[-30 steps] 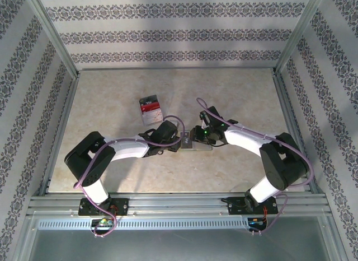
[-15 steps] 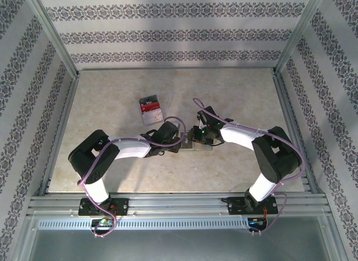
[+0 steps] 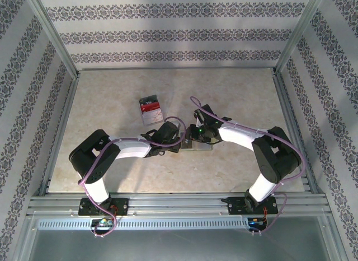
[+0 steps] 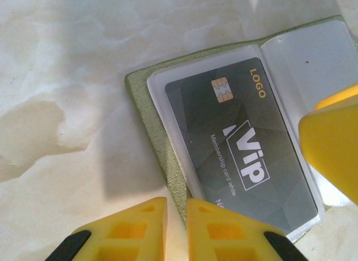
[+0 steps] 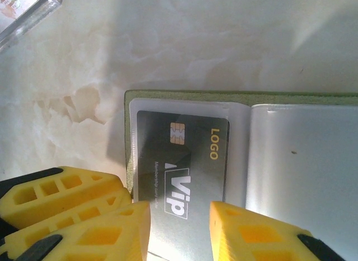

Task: Take the credit cards out of the card holder

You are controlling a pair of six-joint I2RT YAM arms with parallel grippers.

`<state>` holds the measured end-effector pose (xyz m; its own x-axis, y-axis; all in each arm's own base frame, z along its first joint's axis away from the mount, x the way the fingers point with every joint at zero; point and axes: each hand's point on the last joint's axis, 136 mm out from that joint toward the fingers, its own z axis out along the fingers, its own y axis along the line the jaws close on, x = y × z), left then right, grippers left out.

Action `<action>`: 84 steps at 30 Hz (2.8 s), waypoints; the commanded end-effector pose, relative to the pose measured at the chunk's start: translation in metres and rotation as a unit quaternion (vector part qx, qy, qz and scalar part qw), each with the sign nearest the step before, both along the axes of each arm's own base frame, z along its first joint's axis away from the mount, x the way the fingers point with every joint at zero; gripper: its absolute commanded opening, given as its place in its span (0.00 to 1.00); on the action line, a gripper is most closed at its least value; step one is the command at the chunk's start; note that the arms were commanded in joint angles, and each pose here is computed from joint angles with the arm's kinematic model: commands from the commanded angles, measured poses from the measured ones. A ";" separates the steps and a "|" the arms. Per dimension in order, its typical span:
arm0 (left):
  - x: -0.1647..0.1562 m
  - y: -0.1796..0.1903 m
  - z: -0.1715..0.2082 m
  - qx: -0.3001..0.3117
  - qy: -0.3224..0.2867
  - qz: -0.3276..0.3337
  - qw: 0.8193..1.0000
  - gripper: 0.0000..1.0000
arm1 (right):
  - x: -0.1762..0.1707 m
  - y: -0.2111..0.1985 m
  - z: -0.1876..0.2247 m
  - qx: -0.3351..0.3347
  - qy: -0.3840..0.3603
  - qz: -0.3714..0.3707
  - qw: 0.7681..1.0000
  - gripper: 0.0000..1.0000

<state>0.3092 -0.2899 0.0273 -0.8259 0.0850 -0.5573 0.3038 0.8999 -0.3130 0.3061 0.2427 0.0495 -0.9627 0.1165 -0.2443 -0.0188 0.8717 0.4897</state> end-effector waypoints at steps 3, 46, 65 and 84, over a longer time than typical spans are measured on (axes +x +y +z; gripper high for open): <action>-0.004 -0.006 -0.004 -0.008 0.005 -0.004 1.000 0.16 | -0.002 -0.001 -0.014 -0.017 0.016 -0.005 1.000 0.35; -0.008 -0.007 -0.013 -0.010 0.019 -0.003 1.000 0.09 | -0.007 0.029 0.009 0.141 0.008 0.006 0.990 0.37; -0.007 -0.003 -0.012 0.000 0.018 0.004 1.000 0.09 | -0.006 0.035 0.011 0.202 0.012 0.002 0.979 0.32; -0.006 -0.001 -0.016 0.006 0.021 0.008 1.000 0.09 | -0.001 0.009 0.026 0.240 -0.008 -0.029 0.970 0.27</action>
